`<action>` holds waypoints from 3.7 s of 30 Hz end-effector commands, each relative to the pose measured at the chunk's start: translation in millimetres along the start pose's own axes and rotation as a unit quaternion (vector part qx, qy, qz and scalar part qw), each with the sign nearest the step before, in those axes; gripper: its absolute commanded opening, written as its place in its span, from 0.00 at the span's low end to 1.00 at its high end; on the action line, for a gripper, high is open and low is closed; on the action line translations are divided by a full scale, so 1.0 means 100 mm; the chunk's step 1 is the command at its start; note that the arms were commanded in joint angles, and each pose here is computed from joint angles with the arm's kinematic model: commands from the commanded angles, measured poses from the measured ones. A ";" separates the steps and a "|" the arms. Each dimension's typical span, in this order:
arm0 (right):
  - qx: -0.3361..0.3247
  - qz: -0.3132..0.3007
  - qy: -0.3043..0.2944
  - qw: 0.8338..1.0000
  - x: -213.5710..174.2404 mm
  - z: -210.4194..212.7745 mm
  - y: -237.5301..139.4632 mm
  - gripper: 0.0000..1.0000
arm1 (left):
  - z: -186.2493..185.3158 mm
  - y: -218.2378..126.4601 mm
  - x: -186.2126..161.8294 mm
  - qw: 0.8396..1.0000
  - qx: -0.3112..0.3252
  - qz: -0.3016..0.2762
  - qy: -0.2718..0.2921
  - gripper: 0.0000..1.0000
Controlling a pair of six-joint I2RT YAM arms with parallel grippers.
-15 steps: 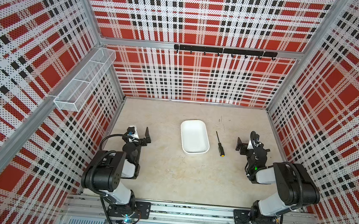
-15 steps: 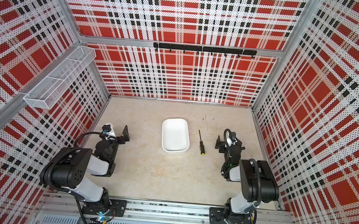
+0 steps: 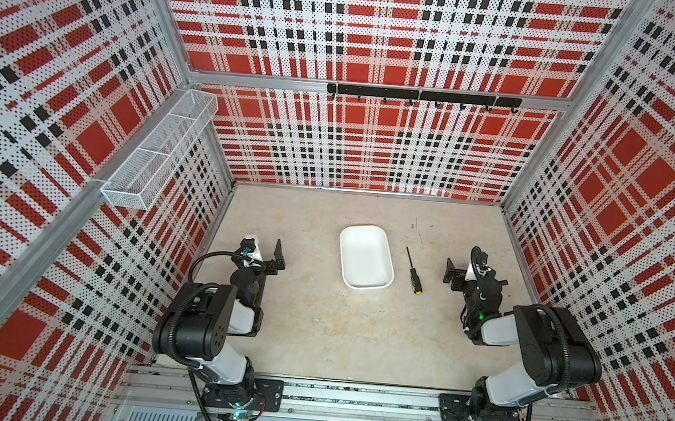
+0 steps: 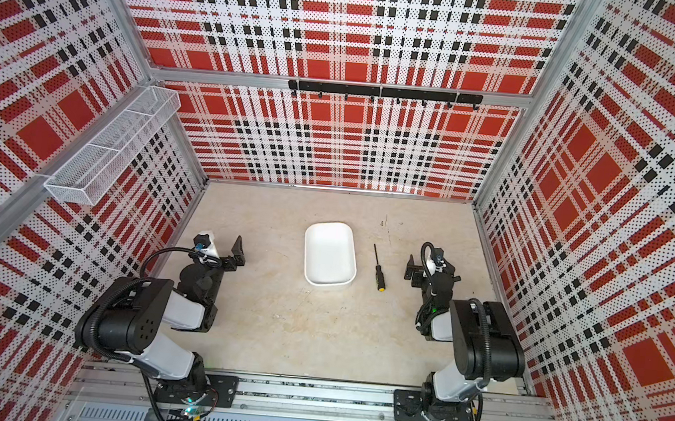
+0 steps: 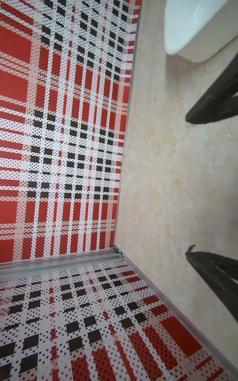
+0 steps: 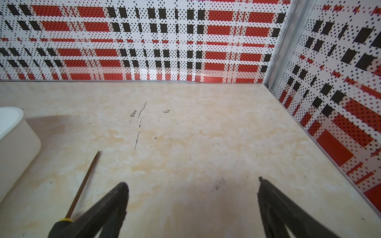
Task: Put the screwdriver in the bin
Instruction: 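Reach the right gripper down over the black-and-yellow screwdriver handle, then close the right gripper on the black-and-yellow screwdriver handle, then lift the screwdriver and carry it over the white bin with the right gripper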
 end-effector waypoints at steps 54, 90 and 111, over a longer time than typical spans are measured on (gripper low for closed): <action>0.179 0.479 0.059 0.857 -0.43 1.18 -0.01 0.79 | -1.10 0.24 0.19 0.940 -0.224 0.198 -0.166 0.98; 0.112 0.538 -0.020 0.835 -0.66 1.24 0.08 0.26 | -1.12 0.29 -0.01 0.934 -0.212 0.242 -0.154 0.98; 0.138 0.410 0.068 0.899 0.81 1.43 -0.02 0.00 | -1.19 0.28 -0.03 0.922 -0.233 0.266 -0.156 0.98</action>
Point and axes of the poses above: each gripper's point midway between its finger pads, its own y axis out along the fingers, its own z axis along the line the jaws close on, x = y × z, the point moved 4 cm from there along -y, back along the fingers, and after that the axes turned 2 degrees about -y, right-handed, at the moved point
